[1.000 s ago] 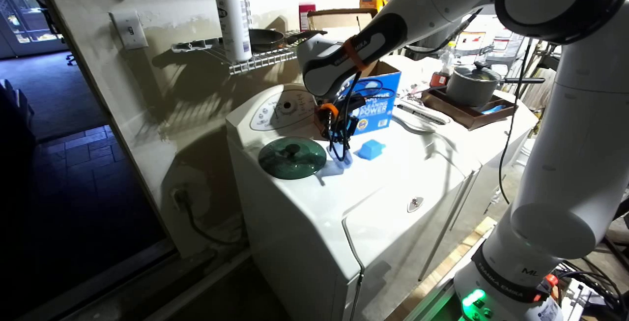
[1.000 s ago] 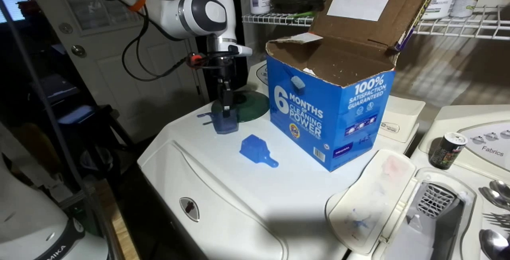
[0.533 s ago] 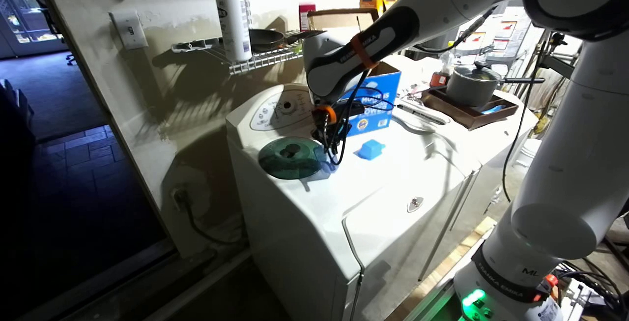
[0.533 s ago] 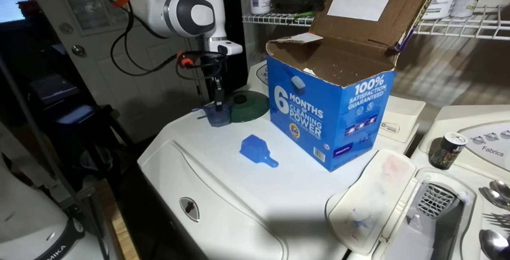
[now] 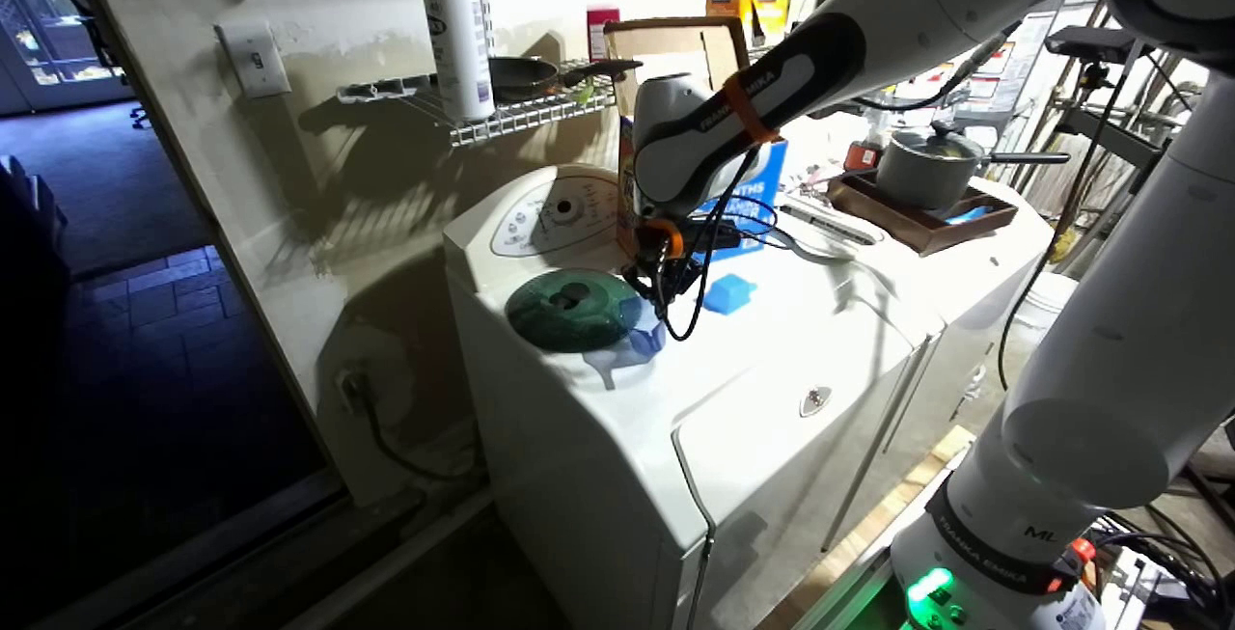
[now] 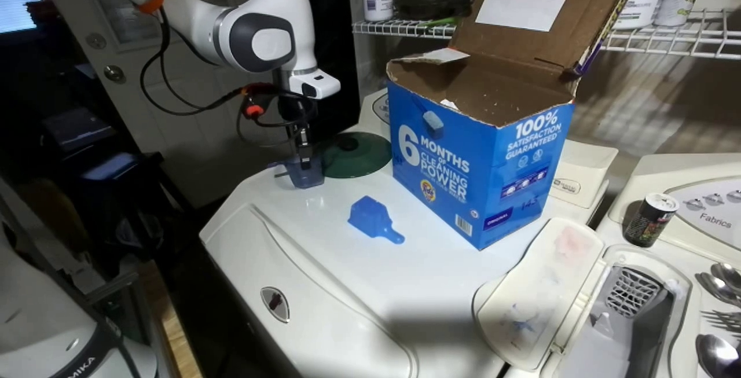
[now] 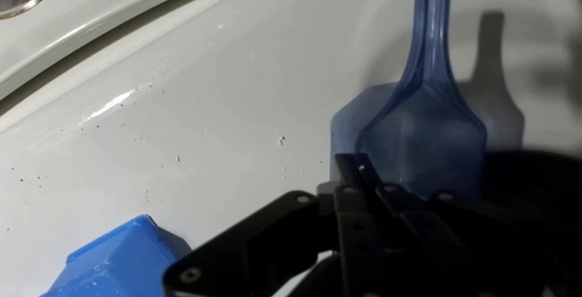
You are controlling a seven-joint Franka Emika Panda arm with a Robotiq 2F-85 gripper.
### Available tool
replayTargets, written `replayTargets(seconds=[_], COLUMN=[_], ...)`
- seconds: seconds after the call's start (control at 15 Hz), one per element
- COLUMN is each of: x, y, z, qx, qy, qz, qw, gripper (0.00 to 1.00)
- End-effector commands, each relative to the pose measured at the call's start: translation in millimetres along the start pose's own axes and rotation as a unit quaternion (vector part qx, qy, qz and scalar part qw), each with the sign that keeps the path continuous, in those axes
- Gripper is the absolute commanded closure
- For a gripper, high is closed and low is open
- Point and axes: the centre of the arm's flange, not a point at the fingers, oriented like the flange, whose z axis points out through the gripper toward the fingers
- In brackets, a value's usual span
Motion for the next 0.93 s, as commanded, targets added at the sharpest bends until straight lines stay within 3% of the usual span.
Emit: replayTargets(seconds=[0.0,0.2,0.4,0.47,0.53,0.87], x=[-12,-9,-2,-1,2,-2], y=[23,36,48,51,56,60], z=[-4,-2,3,5,5,-11], qx=[0.030,0.035,0.040,0.040,0.037,0.042], qy=[0.005,0.010,0.003,0.000,-0.006,0.024], qz=[0.014,0.032,0.045,0.048,0.051,0.048], qw=[0.9994,0.9988,0.9982,0.9980,0.9980,0.9977], gripper=[0.98,0.97,0.85,0.65,0.64,0.32])
